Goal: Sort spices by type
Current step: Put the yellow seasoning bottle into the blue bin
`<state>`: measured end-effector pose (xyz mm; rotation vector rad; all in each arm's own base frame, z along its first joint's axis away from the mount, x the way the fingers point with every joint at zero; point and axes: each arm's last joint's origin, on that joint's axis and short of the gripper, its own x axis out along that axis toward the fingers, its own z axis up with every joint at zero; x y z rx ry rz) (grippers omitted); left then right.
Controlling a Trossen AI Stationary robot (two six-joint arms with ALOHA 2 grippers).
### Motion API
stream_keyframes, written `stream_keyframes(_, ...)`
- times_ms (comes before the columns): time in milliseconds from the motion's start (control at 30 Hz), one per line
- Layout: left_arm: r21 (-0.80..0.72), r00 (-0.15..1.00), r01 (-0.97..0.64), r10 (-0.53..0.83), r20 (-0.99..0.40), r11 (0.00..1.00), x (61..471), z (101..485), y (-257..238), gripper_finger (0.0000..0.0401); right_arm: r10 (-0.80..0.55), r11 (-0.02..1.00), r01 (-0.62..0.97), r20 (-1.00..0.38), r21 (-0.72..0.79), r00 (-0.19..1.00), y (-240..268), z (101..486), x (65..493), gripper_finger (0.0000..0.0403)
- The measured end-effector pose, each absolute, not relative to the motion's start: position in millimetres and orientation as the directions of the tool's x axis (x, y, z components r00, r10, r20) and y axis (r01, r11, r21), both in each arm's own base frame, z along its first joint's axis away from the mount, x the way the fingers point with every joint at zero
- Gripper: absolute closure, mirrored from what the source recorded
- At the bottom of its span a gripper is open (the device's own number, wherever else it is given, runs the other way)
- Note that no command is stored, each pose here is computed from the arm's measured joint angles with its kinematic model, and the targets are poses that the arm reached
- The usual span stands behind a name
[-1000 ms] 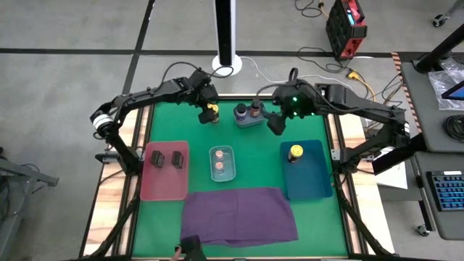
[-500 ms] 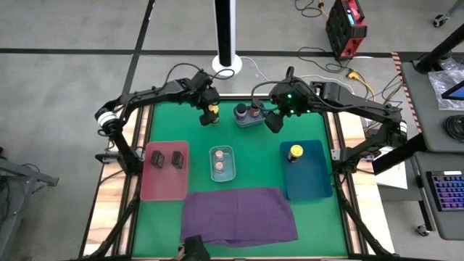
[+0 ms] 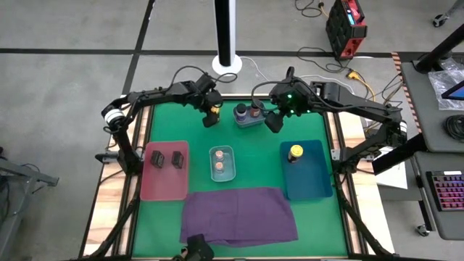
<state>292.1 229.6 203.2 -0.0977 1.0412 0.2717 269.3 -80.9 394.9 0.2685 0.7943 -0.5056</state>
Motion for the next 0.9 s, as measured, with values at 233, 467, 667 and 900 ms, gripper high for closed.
stream_keyframes(233,0.056,0.483,-0.301,0.202,-0.852,0.952,293.7,203.9,231.5,0.0192,-0.33,0.85,0.526,-0.736,0.041,0.591,-80.9,394.9,269.3,0.0114)
stream_keyframes(467,0.041,0.475,-0.325,0.201,-0.857,0.945,288.1,223.6,225.4,0.0192,-0.325,0.857,0.515,-0.751,0.023,0.575,-80.0,394.2,266.4,0.0127)
stream_keyframes(667,-0.002,0.558,-0.288,0.166,-0.813,0.958,295.5,278.4,208.3,0.0192,-0.304,0.87,0.493,-0.78,0.007,0.547,-73.3,399.9,247.8,0.0124)
stream_keyframes(900,-0.039,0.712,-0.205,0.121,-0.692,0.978,332.3,341.7,168.3,0.0192,-0.272,0.881,0.473,-0.795,0.021,0.541,-60.3,414.9,209.2,0.0109)
